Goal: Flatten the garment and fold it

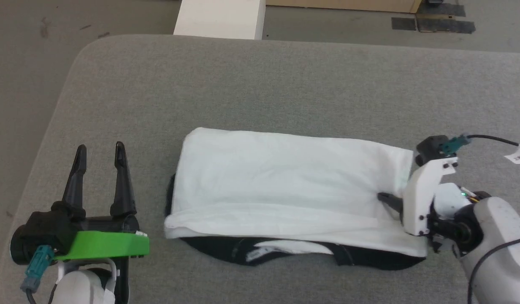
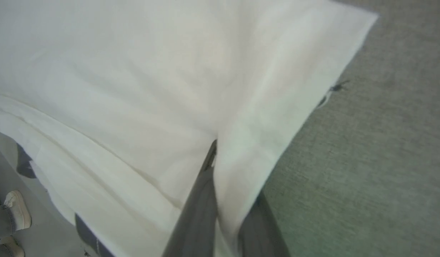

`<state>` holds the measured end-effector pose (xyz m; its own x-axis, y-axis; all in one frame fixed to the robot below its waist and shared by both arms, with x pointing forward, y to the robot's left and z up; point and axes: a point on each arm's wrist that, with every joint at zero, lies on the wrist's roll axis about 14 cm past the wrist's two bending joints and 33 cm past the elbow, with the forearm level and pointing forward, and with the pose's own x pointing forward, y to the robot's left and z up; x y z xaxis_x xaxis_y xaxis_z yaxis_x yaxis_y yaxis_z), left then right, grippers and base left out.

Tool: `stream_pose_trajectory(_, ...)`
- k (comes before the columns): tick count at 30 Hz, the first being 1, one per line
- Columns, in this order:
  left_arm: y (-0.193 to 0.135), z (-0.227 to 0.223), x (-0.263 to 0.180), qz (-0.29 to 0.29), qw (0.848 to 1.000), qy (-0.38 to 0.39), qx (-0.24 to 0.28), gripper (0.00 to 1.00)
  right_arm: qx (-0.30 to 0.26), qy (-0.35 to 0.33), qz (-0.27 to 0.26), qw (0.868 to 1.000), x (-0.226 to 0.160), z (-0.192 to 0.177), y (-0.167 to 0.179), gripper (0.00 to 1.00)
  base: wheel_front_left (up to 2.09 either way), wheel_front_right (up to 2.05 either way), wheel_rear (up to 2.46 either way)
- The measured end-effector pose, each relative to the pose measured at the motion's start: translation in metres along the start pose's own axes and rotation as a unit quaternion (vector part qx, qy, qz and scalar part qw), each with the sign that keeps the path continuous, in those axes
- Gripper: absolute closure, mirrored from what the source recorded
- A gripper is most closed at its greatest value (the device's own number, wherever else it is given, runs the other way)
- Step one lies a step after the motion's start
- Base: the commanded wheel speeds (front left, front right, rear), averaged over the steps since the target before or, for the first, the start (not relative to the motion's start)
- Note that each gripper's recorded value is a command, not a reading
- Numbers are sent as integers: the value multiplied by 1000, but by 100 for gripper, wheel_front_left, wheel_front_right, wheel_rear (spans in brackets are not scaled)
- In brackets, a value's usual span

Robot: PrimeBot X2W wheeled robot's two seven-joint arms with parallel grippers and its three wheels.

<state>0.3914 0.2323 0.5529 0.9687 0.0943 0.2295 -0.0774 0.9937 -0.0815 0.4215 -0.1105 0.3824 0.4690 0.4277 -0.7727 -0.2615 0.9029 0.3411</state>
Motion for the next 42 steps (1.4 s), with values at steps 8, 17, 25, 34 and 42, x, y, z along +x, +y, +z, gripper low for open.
stream_pose_trajectory(8, -9, 1, 0, -13, 1000, -2, -7, 0, 16, -14, -118, 993, -52, 0, -88, 100, 0, 0, 0)
stream_pose_trajectory(17, -23, -3, 1, -32, 999, 1, -18, 0, -33, -23, -146, 989, -79, 13, -87, 100, 0, 0, 0)
stream_pose_trajectory(25, -26, -1, -3, -36, 999, 0, -21, 0, -127, -37, -82, 988, -92, 43, -18, 100, 0, 0, 0)
stream_pose_trajectory(34, -20, -3, -9, -30, 999, 7, -14, 0, -168, -35, 19, 985, -58, 47, 63, 100, 0, 0, 0)
stream_pose_trajectory(42, -9, -5, -16, -13, 1000, 14, -8, 0, -151, -16, 80, 985, -12, 34, 115, 100, 0, 0, 0)
